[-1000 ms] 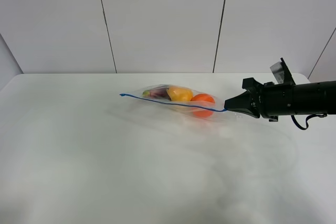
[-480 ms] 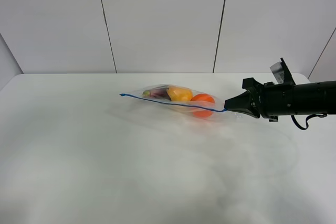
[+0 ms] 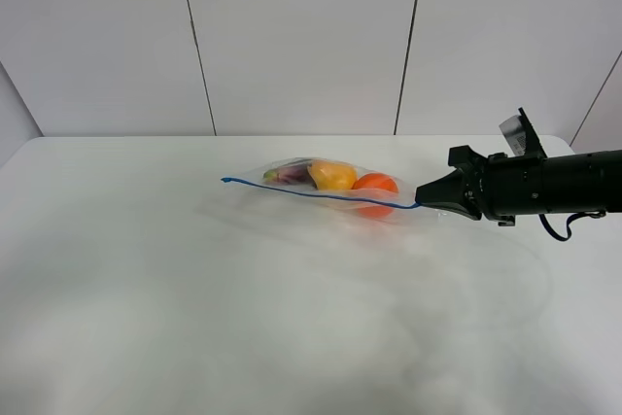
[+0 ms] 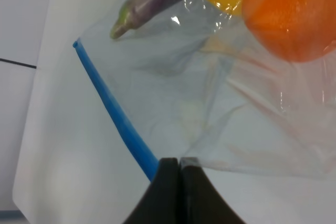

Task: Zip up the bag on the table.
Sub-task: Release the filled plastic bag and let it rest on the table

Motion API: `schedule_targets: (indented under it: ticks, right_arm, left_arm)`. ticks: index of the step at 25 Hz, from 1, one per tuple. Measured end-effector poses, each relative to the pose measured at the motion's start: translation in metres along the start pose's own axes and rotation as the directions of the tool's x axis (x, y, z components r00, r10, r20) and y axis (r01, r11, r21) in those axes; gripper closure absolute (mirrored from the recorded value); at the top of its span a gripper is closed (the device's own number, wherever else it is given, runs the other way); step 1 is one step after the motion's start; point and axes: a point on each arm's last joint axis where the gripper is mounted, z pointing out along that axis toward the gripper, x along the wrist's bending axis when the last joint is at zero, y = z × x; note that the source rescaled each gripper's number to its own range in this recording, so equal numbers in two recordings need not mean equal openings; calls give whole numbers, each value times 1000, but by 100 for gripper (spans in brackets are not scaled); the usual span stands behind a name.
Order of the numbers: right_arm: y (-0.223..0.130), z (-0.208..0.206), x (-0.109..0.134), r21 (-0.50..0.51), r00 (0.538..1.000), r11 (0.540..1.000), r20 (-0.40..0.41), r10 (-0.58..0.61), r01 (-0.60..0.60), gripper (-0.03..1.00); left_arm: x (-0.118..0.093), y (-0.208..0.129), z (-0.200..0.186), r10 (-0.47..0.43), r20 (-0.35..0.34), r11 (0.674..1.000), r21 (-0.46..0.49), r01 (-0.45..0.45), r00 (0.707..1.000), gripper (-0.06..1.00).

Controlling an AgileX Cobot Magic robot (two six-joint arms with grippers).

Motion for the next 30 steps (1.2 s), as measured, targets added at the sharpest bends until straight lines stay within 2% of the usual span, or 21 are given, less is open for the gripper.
schedule_targets:
  ticks: [7,30]
  right_arm:
    - [0,0,0,2,1000,1000,1,-2,2,97]
    - [0,0,0,3,1000,1000,2,-3,3,97]
  left_arm:
    - [1,-22,20,-19,1,996,85,19,1000,9]
    - [1,-23,20,-24,0,996,82,24,1000,9]
